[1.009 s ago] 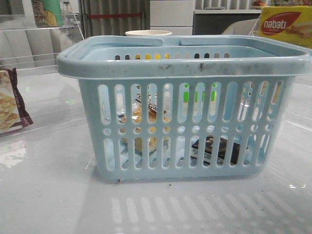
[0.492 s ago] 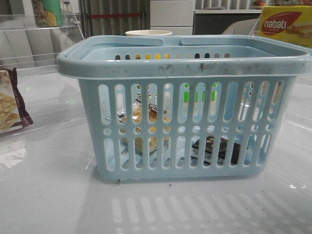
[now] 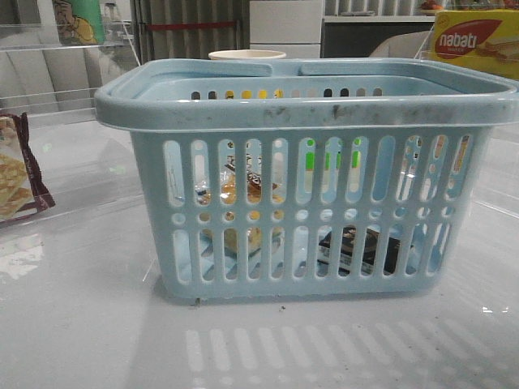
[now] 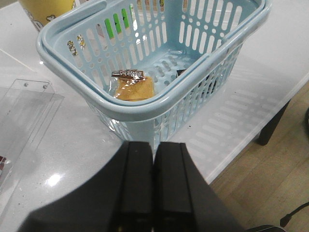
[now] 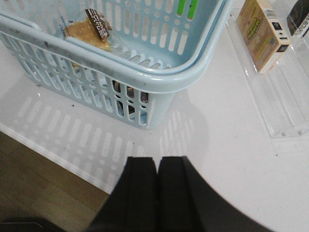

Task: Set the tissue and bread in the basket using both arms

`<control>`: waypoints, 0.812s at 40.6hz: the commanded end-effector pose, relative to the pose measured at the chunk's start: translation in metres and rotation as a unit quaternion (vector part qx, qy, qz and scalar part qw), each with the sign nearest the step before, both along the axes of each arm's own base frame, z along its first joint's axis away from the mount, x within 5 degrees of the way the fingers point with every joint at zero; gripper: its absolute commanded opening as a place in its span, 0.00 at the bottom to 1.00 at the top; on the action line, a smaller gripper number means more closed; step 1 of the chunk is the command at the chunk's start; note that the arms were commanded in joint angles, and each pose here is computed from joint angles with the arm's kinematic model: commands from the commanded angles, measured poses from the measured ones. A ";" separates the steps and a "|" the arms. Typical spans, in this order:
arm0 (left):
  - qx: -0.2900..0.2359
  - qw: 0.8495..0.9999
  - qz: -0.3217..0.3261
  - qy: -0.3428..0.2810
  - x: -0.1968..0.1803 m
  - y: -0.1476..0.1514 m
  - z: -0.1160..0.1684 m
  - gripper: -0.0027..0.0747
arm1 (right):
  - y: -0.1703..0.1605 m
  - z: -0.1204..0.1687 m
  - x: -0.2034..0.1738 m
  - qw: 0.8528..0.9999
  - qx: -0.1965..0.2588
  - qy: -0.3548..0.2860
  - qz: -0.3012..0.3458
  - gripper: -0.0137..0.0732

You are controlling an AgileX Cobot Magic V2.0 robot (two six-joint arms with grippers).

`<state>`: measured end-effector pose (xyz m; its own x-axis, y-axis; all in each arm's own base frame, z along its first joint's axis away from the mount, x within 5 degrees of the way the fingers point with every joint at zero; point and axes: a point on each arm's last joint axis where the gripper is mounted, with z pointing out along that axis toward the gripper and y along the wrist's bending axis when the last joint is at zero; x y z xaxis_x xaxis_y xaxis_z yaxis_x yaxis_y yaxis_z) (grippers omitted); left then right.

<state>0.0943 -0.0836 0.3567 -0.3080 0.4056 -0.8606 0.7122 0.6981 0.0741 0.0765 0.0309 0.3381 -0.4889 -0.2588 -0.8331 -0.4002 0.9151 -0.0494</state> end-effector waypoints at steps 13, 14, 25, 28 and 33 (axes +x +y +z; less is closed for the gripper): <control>-0.036 0.999 0.000 -0.037 0.002 -0.002 0.015 0.15 | 0.000 0.013 0.003 0.999 0.008 -0.047 0.002 0.22; -0.036 0.999 0.000 -0.037 0.002 -0.002 0.015 0.15 | 0.000 0.013 0.003 0.999 0.008 -0.047 0.002 0.22; -0.062 0.989 0.090 -0.097 -0.003 0.027 0.014 0.15 | 0.000 0.013 0.003 0.999 0.008 -0.047 0.002 0.22; -0.081 0.977 0.141 -0.137 -0.006 0.041 0.006 0.15 | 0.000 0.013 0.003 0.999 0.008 -0.047 0.002 0.22; -0.103 0.952 0.209 -0.199 -0.018 0.059 -0.017 0.15 | 0.000 0.013 0.003 0.999 0.008 -0.047 0.002 0.22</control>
